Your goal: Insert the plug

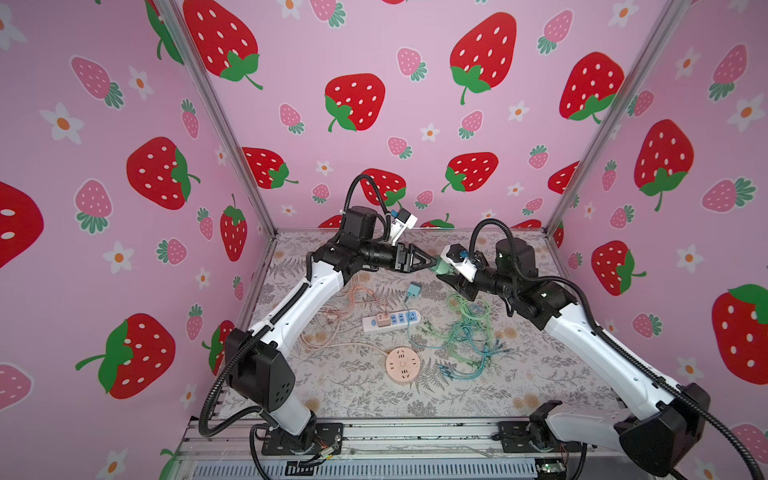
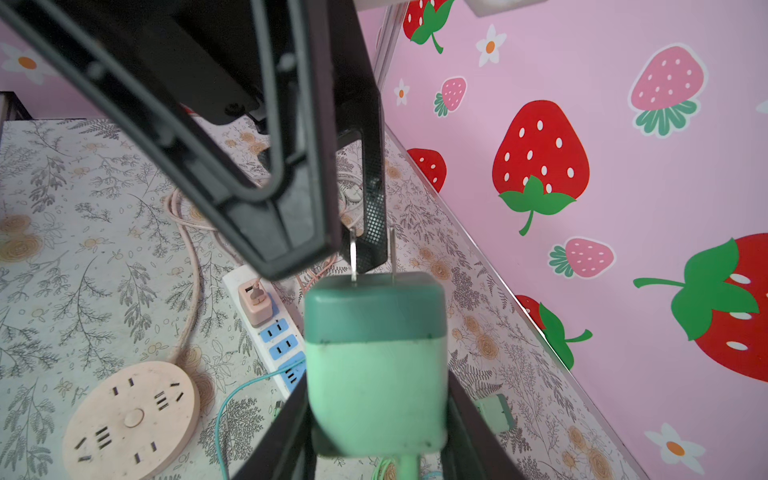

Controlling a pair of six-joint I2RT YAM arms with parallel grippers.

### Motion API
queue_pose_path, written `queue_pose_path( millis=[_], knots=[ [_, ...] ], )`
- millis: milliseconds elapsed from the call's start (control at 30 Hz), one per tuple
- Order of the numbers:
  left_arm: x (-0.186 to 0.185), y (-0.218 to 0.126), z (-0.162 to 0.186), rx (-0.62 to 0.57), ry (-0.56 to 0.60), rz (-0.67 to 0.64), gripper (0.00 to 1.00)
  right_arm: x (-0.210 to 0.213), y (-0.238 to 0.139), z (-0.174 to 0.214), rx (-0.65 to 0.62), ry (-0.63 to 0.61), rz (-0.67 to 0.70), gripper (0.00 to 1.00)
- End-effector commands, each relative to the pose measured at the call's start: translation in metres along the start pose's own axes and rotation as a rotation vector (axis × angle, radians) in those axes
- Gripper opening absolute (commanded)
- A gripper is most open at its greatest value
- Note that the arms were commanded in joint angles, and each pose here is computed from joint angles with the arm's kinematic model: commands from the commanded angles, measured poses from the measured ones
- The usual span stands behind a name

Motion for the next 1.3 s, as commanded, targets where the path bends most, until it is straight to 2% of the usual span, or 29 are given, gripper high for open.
queue_pose_path(
  millis=[0, 133, 400, 533, 567, 633, 700, 733, 800, 833, 1000, 1267],
  knots=[
    [-0.006, 0.002, -0.001, 0.039, -0.005, 0.034, 0.67, -0.008, -0.003, -0.015, -0.025, -0.055, 0.029, 0.19],
    [-0.004, 0.005, 0.0, 0.056, -0.016, 0.032, 0.58, -0.007, -0.001, -0.017, -0.027, -0.066, 0.022, 0.19],
    [-0.002, 0.009, -0.001, 0.076, -0.039, 0.046, 0.34, -0.007, 0.0, -0.018, -0.036, -0.073, 0.034, 0.2],
    [-0.003, 0.01, -0.002, 0.079, -0.043, 0.057, 0.26, -0.006, 0.0, -0.017, -0.04, -0.069, 0.036, 0.24],
    [-0.003, 0.01, -0.003, 0.077, -0.041, 0.06, 0.24, -0.006, -0.001, -0.017, -0.042, -0.065, 0.039, 0.27],
    [-0.004, 0.01, -0.006, 0.063, -0.032, 0.055, 0.17, -0.007, -0.003, -0.016, -0.04, -0.032, 0.056, 0.38],
    [-0.002, 0.009, -0.01, 0.039, -0.02, 0.037, 0.12, -0.014, -0.008, -0.013, -0.033, 0.036, 0.097, 0.5],
    [-0.002, 0.007, -0.013, 0.021, -0.011, 0.026, 0.1, -0.019, -0.013, -0.012, -0.04, 0.081, 0.111, 0.51],
    [-0.001, 0.004, -0.022, -0.019, -0.001, 0.003, 0.07, -0.028, -0.025, -0.011, -0.076, 0.155, 0.131, 0.6],
    [-0.002, 0.001, -0.028, -0.042, 0.003, -0.005, 0.0, -0.032, -0.033, -0.012, -0.106, 0.194, 0.146, 0.64],
    [-0.017, -0.007, -0.053, -0.126, 0.044, 0.015, 0.0, -0.031, -0.064, -0.025, -0.27, 0.308, 0.135, 0.71],
    [-0.05, -0.011, -0.068, -0.151, 0.1, 0.17, 0.0, -0.007, -0.063, -0.03, -0.53, 0.535, -0.023, 0.66]
  ],
)
Point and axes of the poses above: each gripper's point midway between its finger pads, its own y axis out along the fingers, its own x axis along the line the jaws close on, z = x × y, the point moved 4 cm from there along -y, back along the fingers, and after that the axes turned 14 degrees about -y, right-handed, at the moved point
